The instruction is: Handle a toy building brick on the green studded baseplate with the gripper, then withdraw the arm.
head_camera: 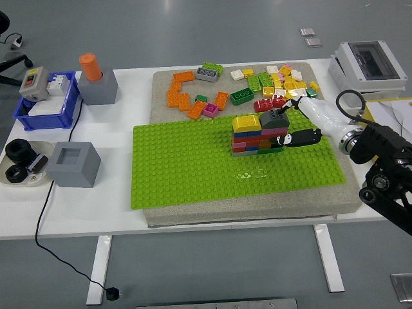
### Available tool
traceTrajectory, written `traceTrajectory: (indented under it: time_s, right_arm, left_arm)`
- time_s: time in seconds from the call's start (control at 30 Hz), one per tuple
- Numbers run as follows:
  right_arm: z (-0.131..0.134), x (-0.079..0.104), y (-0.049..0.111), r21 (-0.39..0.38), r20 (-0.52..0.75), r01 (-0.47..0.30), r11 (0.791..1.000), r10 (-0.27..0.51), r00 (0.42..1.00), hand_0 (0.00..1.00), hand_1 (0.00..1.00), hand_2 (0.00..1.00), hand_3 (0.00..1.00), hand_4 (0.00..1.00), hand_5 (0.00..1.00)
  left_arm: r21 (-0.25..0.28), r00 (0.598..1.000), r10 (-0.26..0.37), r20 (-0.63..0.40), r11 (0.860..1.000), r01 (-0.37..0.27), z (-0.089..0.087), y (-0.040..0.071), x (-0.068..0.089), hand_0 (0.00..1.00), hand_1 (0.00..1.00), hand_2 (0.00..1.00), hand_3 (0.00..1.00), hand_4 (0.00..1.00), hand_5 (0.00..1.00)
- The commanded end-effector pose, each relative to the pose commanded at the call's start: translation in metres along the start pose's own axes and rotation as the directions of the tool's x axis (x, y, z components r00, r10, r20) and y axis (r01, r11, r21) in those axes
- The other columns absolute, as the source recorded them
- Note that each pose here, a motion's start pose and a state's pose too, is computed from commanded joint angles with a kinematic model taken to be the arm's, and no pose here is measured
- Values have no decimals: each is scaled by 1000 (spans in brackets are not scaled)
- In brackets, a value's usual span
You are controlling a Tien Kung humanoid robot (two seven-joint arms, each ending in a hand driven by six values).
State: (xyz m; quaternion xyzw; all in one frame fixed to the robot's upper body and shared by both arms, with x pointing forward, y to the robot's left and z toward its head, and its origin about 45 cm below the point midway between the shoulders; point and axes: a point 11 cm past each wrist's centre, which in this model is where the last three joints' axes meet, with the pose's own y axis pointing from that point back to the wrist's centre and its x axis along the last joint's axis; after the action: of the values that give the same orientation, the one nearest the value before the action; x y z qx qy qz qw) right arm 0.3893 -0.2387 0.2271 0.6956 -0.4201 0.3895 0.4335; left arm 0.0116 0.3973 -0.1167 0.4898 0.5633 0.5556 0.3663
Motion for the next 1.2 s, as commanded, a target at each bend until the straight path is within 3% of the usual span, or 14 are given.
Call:
traceTrajectory:
  time_s: [0.4,0.73,0.97,1.2]
  right_arm:
    - [0,14,2,7,23,-30,1000,30,999,717,819,890,677,938,512]
    - [0,14,2,15,75,-30,999,29,997,714,813,868,673,936,512]
    - [2,27,13,25,176,-131,991,125,976,713,807,864,683,927,498]
    - [10,28,25,-2,395,-268,963,247,885,704,793,848,695,924,493]
  left_arm:
    - [9,1000,-2,-6,1000,2,-4,-1,0,647,650,690,819,998,987]
    - [14,1000,-3,-9,1000,3,-6,-2,-2,647,650,692,819,998,987]
    - [14,1000,-3,-9,1000,4,-7,-2,-1,647,650,692,822,998,987]
    - [22,1000,-16,-21,1000,17,-11,-4,-8,646,650,692,826,998,987]
